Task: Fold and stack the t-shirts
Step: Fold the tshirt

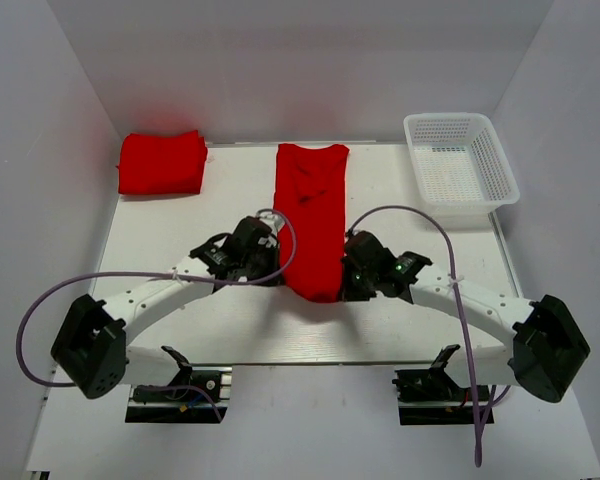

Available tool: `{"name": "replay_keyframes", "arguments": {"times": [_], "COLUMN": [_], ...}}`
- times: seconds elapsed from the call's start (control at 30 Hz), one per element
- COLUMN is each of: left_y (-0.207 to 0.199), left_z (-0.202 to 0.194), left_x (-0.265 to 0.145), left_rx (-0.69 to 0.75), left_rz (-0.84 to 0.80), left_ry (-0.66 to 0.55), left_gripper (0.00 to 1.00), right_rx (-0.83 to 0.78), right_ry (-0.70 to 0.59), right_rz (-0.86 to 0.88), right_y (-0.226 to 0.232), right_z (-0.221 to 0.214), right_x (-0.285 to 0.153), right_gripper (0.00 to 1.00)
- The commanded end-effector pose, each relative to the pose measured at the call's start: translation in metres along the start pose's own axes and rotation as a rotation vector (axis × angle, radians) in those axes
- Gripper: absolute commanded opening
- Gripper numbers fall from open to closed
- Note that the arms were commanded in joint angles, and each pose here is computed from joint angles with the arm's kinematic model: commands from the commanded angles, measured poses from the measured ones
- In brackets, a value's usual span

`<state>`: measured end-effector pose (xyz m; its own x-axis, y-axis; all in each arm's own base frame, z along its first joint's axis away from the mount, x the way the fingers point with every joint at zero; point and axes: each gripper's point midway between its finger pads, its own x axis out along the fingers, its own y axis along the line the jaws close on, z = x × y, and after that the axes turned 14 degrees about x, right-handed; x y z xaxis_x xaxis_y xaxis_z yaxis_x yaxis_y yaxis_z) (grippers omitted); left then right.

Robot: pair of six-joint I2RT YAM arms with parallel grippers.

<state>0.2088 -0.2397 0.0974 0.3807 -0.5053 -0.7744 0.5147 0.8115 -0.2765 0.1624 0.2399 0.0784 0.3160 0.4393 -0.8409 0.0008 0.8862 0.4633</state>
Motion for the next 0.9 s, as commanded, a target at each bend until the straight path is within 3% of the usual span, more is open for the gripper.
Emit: {"name": "replay_keyframes", "arguments": {"times": [0.0,0.33,0.63,0.7,0.87], "left_y": [0.021,0.071,0.095,0.103,0.125], "left_z": [0.047,0.126,0.195,0.191,0.206], "left_x": [0.001,0.012,0.029,0.043,0.048], "left_rx": [-0.023,-0.032,0.052,0.041,0.057], "left_rz": [0.151,0.336,0.343,0.348,0.362], "left_ry": [-0.093,-0.178,-0.265,-0.220,-0.236], "left_gripper": [0.00,0.00,0.00,0.00,0.00], "right_rx": [-0.046,-0.116,-0.186,-0.196,-0.220], "right_ry": [-0.187,-0.332,-0.318,-0.318,-0.279], "right_rz": [-0.101,-0.197,-0.164,-0.155,-0.131], "right_y": [0.002,0.014,0.025,0.027,0.024], "right_z": [0.058,0.162,0.216,0.227,0.241], "right_x": [-0.010,-0.006,0.016,0.018,0.036], "right_gripper": [0.00,0.00,0.00,0.00,0.00]}}
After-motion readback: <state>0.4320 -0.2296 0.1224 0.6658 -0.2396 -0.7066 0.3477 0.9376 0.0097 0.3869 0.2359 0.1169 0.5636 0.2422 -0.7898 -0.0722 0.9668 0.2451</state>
